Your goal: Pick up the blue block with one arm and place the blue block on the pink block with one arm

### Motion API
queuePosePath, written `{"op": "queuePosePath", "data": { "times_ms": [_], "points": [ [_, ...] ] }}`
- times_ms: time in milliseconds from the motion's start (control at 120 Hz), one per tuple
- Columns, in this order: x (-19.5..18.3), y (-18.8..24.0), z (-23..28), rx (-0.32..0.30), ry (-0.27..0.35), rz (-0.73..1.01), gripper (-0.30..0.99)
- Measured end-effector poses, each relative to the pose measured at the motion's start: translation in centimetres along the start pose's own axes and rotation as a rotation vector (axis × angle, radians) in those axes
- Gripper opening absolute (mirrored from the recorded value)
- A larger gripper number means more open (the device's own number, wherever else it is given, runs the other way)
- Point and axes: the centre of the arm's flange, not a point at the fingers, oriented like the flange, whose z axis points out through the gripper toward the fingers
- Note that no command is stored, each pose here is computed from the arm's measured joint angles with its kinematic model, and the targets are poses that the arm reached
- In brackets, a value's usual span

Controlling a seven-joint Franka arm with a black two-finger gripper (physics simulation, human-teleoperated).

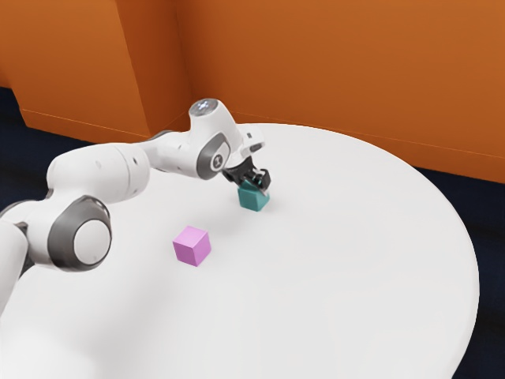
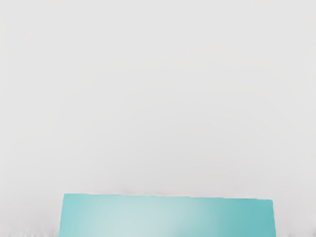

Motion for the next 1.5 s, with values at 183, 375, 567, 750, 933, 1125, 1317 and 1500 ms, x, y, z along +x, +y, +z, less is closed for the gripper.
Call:
{"op": "queuePosePath", "data": {
  "times_ms": [183,375,567,750,933,1125,1317,1500],
  "points": [
    [-0.4,-0.5,-5.1,0.043,-0.020,0.015,0.31],
    [-3.6,-0.2,-7.5,0.081,-0.089,0.022,0.32],
    [-6.9,0.3,-10.8,0.101,-0.133,0.004,0.33],
    [-10.4,-0.8,-14.9,0.110,-0.156,-0.009,0.33],
    [-13.6,-2.1,-14.6,0.113,-0.211,-0.004,0.33],
    [-14.7,-1.9,-13.8,0.110,-0.238,0.021,0.33],
    [-15.4,-1.4,-13.3,0.105,-0.255,0.043,0.35],
    [-15.6,-0.8,-13.0,0.100,-0.263,0.074,0.51]
  ]
}}
